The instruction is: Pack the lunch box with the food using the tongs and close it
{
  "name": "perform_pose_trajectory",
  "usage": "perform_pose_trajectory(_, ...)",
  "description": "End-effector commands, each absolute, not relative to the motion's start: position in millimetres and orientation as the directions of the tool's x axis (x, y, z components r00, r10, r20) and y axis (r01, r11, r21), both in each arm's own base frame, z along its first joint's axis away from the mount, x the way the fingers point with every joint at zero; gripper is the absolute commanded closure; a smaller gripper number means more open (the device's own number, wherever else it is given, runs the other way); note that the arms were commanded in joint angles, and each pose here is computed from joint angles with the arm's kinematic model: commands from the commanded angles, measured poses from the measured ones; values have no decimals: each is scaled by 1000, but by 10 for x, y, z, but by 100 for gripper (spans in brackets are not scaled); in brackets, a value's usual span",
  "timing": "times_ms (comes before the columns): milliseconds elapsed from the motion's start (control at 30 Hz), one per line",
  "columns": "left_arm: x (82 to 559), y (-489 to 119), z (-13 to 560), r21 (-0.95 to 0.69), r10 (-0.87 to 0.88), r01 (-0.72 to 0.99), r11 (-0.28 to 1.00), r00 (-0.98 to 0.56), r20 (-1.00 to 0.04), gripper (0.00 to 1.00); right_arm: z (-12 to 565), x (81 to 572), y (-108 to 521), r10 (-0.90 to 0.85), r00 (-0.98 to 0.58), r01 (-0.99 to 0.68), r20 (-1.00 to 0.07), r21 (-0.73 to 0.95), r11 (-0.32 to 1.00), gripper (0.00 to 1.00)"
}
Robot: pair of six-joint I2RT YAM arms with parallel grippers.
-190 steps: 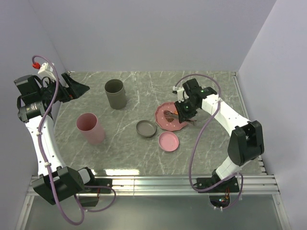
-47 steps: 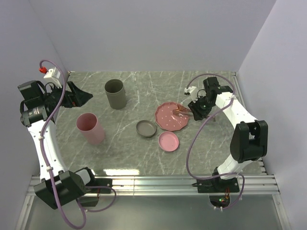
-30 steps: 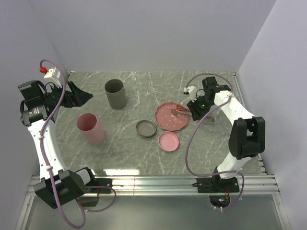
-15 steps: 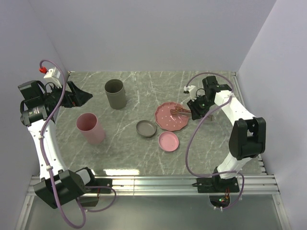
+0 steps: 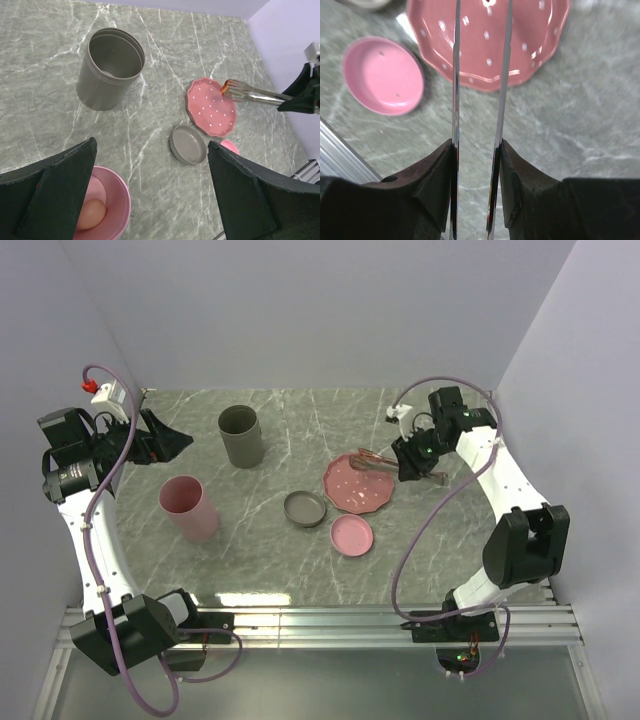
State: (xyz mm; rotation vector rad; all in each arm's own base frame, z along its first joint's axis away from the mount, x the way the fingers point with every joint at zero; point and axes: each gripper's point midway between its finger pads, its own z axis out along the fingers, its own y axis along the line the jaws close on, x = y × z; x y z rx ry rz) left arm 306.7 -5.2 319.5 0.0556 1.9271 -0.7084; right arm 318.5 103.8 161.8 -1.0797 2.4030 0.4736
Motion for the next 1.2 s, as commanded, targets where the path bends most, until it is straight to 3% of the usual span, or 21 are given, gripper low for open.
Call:
perform_pose_trajectory(0,3089,-60,3353,-427,-260,374,823,-421,-869,1,2193,3198,1314,-570,-498,-801,-654,96,590,62)
perform_pose_trajectory(267,3111,-88,3359,-455,-284,387,802,-422,-861,1,2742,3305,2079,-537,-388,-857,-749,79,509,63)
perform_pose_trajectory(567,3127,-73,3329,-454,-280,383,805,-429,-859,1,3270,3751,3029,-433,-275,-890,-858,57,452,63)
perform_pose_trajectory(1167,3163,-33,3166,-473,-296,354,807,-450,-843,2,2785,4162,3917,-405,-264,-906,-875,80,417,63)
